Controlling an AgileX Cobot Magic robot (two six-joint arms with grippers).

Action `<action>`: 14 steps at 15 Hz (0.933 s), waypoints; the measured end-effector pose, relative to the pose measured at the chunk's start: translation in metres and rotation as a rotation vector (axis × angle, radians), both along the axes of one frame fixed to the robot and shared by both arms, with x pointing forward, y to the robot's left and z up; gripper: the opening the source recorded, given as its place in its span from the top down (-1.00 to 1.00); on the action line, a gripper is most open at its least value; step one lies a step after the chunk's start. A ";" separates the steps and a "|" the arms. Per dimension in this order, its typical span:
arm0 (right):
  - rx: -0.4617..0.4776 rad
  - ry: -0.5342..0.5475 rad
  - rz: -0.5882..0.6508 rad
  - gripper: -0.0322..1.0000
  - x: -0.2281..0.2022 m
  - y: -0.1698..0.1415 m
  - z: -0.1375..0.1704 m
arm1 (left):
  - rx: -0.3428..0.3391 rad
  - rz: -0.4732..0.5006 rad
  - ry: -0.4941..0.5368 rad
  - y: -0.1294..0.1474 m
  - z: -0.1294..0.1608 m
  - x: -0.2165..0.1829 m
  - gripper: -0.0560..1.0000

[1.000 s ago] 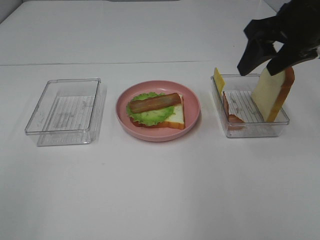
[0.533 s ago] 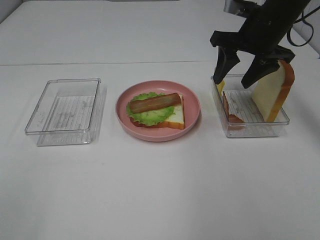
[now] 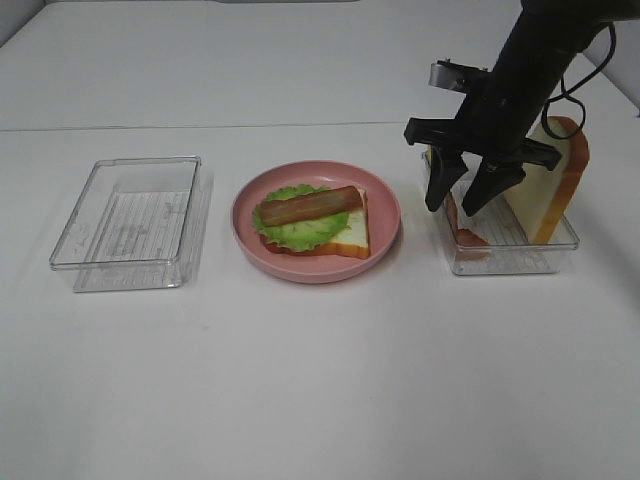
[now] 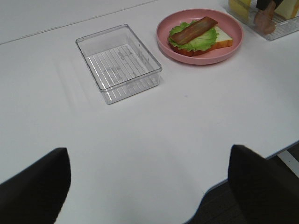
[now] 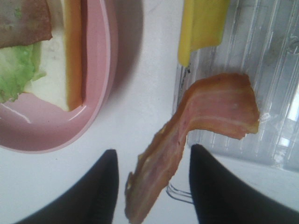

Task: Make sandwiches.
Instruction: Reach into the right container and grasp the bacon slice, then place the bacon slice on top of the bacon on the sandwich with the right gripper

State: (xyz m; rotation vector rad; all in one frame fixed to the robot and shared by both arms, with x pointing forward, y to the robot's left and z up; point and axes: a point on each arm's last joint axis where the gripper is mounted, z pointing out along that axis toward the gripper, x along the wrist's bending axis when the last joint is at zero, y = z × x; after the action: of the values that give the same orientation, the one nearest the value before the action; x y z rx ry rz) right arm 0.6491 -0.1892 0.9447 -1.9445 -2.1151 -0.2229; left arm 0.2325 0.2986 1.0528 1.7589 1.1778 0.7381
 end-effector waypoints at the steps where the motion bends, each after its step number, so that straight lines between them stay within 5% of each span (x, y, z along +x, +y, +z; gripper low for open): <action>1: -0.003 0.001 -0.011 0.35 0.000 0.000 -0.001 | 0.000 0.000 0.000 0.000 0.000 0.000 -0.74; 4: -0.014 0.002 -0.005 0.94 0.000 -0.001 -0.002 | 0.000 0.000 0.000 0.000 0.000 0.000 -0.74; 11: 0.010 -0.048 0.023 0.94 -0.007 -0.001 0.052 | 0.000 0.000 0.000 0.000 0.000 0.000 -0.74; 14: 0.183 -0.126 0.017 0.94 -0.021 0.009 0.099 | 0.000 0.000 0.000 0.000 0.000 0.000 -0.74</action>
State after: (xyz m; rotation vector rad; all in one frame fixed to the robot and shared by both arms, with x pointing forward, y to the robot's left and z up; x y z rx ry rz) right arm 0.6280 -0.1802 1.0442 -1.8498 -2.1040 -0.5283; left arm 0.2325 0.2986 1.0528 1.7589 1.1778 0.7381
